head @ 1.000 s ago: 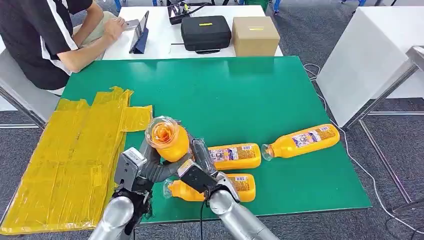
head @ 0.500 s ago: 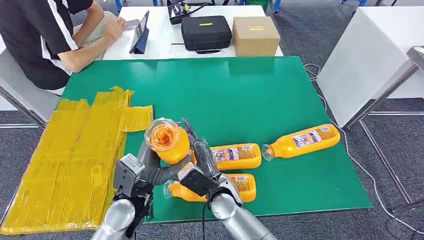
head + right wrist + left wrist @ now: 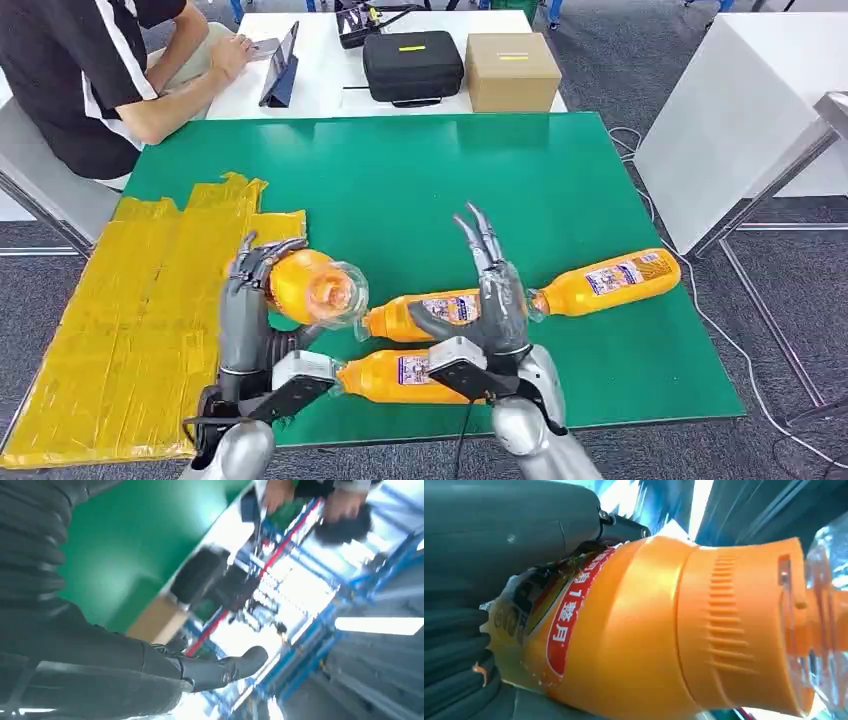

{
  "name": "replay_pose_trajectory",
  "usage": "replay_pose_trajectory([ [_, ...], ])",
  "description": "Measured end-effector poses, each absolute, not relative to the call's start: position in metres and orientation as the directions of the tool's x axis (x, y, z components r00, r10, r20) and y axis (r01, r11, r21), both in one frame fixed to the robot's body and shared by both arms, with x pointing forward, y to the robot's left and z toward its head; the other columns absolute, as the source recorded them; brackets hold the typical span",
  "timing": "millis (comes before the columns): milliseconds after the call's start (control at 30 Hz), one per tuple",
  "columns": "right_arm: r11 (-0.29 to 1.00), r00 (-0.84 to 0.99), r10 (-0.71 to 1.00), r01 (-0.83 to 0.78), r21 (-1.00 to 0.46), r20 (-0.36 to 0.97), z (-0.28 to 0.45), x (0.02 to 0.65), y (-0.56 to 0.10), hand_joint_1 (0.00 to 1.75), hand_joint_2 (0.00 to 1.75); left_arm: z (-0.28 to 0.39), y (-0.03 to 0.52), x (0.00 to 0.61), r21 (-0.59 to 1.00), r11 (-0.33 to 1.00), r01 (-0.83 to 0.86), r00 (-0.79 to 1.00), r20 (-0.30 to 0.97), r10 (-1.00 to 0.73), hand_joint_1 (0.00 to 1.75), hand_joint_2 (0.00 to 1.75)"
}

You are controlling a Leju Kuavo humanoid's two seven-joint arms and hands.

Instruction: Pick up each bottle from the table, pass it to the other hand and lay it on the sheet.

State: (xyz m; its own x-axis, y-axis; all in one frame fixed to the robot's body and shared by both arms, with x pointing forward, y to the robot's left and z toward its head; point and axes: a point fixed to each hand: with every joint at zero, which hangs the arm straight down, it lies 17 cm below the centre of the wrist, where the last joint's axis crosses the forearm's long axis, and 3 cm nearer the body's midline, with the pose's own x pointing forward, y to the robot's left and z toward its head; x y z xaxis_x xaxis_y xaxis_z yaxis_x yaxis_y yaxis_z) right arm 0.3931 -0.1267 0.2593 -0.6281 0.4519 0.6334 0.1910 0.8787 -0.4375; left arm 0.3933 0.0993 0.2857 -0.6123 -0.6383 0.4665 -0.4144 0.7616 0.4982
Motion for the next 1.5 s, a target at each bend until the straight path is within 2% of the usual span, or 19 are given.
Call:
replay_pose_trajectory([
  [100, 0.871, -0.612, 0.481, 0.251, -0.422, 0.628, 0.262, 0.389, -0.155, 0.0, 1.75, 0.288, 0.1, 0.388, 0.605, 0.569, -0.557, -0.538, 0.258, -0.802, 1.75, 1.75],
  [200, 0.865, -0.595, 0.497, 0.278, -0.418, 0.632, 0.256, 0.383, -0.177, 0.0, 1.75, 0.297, 0.112, 0.387, 0.637, 0.359, -0.683, -0.424, 0.055, -0.904, 1.75, 1.75],
  [467, 0.847, -0.568, 0.528, 0.302, -0.436, 0.631, 0.245, 0.372, -0.197, 0.0, 1.75, 0.295, 0.19, 0.399, 0.637, 0.151, -0.756, -0.274, -0.098, -0.957, 1.75, 1.75],
  [567, 0.841, -0.555, 0.538, 0.302, -0.449, 0.635, 0.239, 0.367, -0.201, 0.0, 1.75, 0.298, 0.244, 0.44, 0.684, 0.058, -0.727, -0.122, -0.045, -0.991, 1.75, 1.75],
  [633, 0.838, -0.558, 0.542, 0.305, -0.452, 0.628, 0.24, 0.367, -0.2, 0.0, 1.75, 0.319, 0.283, 0.474, 0.682, 0.009, -0.731, 0.066, 0.084, -0.994, 1.75, 1.75],
  [667, 0.838, -0.557, 0.542, 0.305, -0.453, 0.629, 0.24, 0.366, -0.2, 0.0, 1.75, 0.323, 0.294, 0.482, 0.678, 0.005, -0.735, 0.15, 0.17, -0.974, 1.75, 1.75],
  [700, 0.837, -0.553, 0.544, 0.303, -0.456, 0.631, 0.238, 0.365, -0.201, 0.0, 1.75, 0.316, 0.287, 0.487, 0.696, -0.006, -0.718, 0.196, 0.194, -0.961, 1.75, 1.75],
  [800, 0.835, -0.551, 0.547, 0.302, -0.46, 0.63, 0.237, 0.365, -0.202, 0.0, 1.75, 0.278, 0.237, 0.498, 0.768, -0.087, -0.635, 0.106, -0.025, -0.994, 1.75, 1.75],
  [867, 0.835, -0.544, 0.546, 0.293, -0.466, 0.637, 0.234, 0.362, -0.202, 0.0, 1.75, 0.247, 0.224, 0.503, 0.805, -0.13, -0.58, 0.075, -0.106, -0.991, 1.75, 1.75],
  [1133, 0.843, -0.534, 0.531, 0.252, -0.476, 0.658, 0.225, 0.355, -0.194, 0.0, 1.75, 0.162, 0.237, 0.518, 0.878, -0.323, -0.352, 0.114, -0.303, -0.946, 1.75, 1.75],
  [1333, 0.851, -0.522, 0.516, 0.224, -0.475, 0.679, 0.22, 0.357, -0.191, 0.0, 1.75, 0.109, 0.223, 0.514, 0.911, -0.345, -0.227, 0.073, -0.338, -0.938, 1.75, 1.75],
  [1500, 0.855, -0.51, 0.511, 0.218, -0.471, 0.691, 0.217, 0.356, -0.192, 0.0, 1.75, 0.083, 0.212, 0.512, 0.948, -0.281, -0.152, 0.006, -0.283, -0.959, 1.75, 1.75],
])
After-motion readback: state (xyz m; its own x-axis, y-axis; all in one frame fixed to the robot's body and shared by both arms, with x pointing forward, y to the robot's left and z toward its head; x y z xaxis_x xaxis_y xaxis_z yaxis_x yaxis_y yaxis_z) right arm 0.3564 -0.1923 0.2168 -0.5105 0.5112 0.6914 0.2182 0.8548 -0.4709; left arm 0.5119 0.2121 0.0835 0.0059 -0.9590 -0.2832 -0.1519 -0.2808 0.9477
